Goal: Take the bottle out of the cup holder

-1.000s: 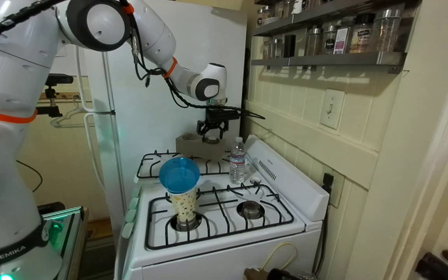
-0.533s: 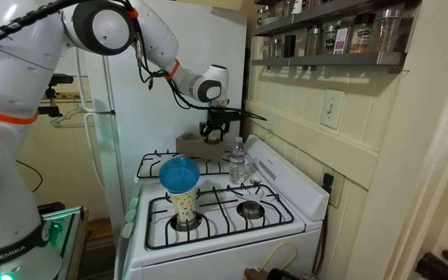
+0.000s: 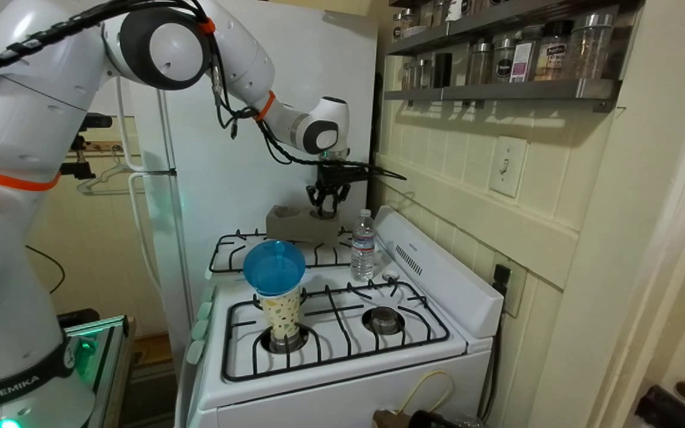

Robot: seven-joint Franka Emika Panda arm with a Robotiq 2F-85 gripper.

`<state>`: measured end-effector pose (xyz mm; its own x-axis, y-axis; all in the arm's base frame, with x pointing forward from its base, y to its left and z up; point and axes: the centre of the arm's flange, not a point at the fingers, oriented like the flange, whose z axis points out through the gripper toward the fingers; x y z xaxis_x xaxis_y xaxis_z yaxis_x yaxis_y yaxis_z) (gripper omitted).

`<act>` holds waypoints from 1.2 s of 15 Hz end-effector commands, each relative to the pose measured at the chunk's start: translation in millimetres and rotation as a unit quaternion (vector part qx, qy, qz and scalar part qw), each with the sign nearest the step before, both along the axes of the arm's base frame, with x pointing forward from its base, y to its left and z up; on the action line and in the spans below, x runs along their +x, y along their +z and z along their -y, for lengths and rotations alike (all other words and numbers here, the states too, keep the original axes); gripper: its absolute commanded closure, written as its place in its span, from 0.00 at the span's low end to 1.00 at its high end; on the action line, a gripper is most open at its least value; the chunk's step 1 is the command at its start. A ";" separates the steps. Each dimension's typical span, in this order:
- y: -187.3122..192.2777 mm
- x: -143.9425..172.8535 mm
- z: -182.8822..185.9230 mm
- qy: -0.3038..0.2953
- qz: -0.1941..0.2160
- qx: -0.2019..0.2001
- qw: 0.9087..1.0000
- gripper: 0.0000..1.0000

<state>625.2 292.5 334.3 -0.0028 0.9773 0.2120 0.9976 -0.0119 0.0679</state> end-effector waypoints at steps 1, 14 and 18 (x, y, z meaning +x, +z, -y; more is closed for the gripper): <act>-0.1 1.8 -10.3 0.009 -0.011 -0.012 1.000 0.77; 105.4 -27.8 -6.4 0.014 0.082 -0.012 0.996 0.77; 131.6 -49.3 21.6 -0.063 0.117 -0.054 0.990 0.77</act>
